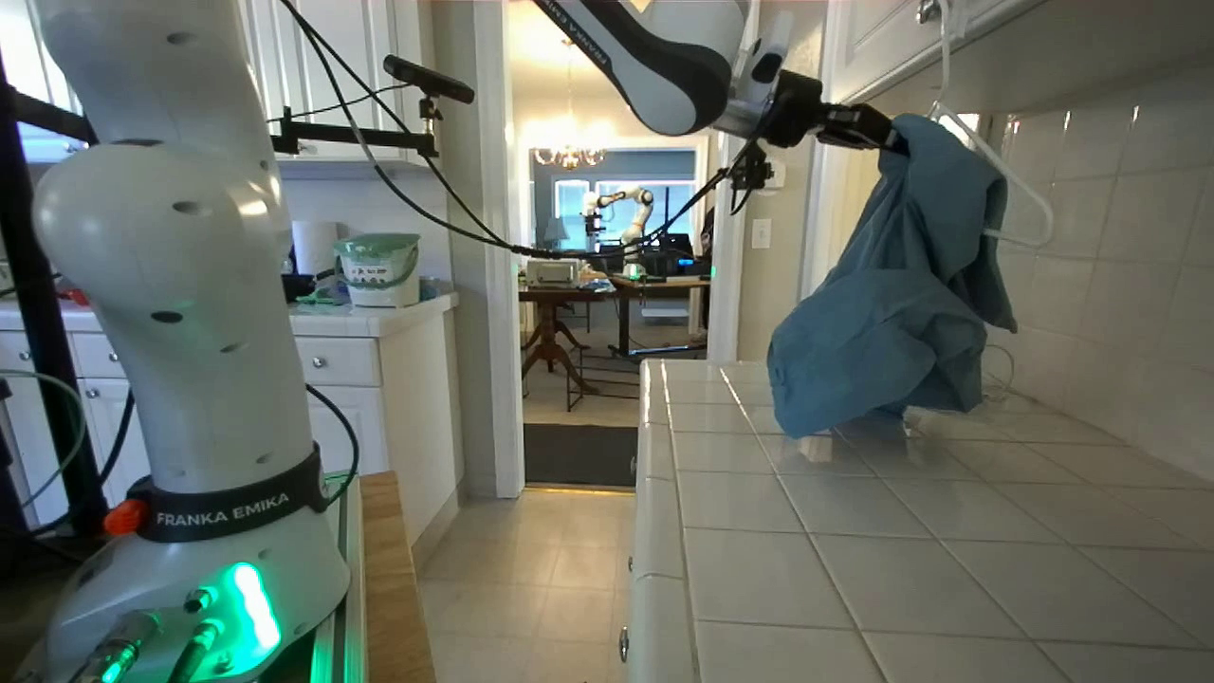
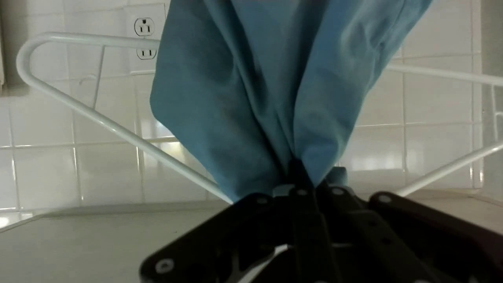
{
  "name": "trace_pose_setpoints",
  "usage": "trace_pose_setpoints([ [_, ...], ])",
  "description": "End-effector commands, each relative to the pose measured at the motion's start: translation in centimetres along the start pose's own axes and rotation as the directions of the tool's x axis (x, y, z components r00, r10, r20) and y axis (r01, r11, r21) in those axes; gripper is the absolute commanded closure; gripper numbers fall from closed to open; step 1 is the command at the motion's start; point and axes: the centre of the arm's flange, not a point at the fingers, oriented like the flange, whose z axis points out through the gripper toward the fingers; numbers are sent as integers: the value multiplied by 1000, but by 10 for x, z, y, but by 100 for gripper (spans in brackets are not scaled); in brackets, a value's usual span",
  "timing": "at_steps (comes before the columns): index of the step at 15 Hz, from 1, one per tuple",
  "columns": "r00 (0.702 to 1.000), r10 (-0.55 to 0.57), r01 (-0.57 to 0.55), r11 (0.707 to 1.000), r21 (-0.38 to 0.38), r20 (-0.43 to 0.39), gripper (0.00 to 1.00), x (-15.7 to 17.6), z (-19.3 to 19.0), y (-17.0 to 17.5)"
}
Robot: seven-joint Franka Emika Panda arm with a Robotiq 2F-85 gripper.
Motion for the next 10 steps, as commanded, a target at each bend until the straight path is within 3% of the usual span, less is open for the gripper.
trace_pose_setpoints([
  [1,999,-43,43,997,60,12,99,26,19,1],
  [10,980,-167,152,979,135,110,99,31,66,11],
])
